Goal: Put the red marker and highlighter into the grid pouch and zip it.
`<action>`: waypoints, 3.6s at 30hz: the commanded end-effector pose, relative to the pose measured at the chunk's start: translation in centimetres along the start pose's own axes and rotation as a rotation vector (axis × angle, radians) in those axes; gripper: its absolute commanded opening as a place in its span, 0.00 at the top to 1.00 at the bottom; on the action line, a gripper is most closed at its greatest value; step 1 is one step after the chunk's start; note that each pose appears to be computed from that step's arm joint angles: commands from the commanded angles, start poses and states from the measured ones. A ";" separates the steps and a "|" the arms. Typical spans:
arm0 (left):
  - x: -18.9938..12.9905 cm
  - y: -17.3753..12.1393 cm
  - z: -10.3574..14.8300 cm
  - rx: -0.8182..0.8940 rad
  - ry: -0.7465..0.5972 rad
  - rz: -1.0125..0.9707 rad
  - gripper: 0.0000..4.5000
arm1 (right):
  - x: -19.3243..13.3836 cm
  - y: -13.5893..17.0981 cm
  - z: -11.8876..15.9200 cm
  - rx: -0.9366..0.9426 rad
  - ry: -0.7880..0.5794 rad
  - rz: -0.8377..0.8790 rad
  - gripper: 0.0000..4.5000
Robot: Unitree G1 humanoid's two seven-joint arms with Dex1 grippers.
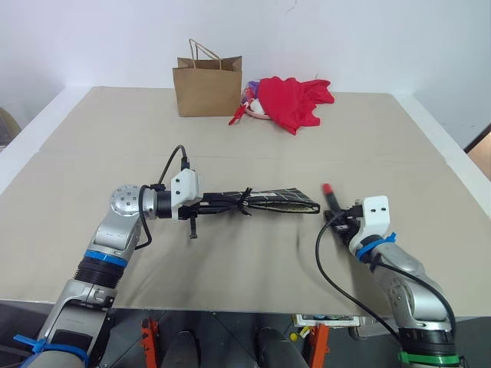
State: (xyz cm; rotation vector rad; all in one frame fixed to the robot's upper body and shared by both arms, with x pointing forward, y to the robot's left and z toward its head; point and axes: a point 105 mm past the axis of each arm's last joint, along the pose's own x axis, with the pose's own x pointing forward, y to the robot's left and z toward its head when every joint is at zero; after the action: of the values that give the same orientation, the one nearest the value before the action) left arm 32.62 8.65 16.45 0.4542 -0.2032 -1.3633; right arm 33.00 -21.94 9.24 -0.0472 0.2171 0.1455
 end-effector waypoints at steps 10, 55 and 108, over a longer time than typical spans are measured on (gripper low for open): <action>-0.9 -0.3 0.5 -0.016 -0.005 -0.045 1.00 | -2.6 1.2 10.1 -0.246 -0.357 0.259 0.86; 1.6 -1.7 3.1 0.082 -0.115 -0.113 1.00 | -6.1 6.6 6.7 -0.575 -0.077 0.922 0.86; 0.0 -0.6 0.8 0.001 -0.014 -0.064 1.00 | -5.1 -6.9 -3.8 -0.010 0.208 -0.224 0.75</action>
State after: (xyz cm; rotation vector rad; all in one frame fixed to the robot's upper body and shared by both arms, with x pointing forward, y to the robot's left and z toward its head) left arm 31.97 8.39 15.76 0.4209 -0.1506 -1.4388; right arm 29.11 -29.08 8.87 -0.0784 0.3180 -0.0449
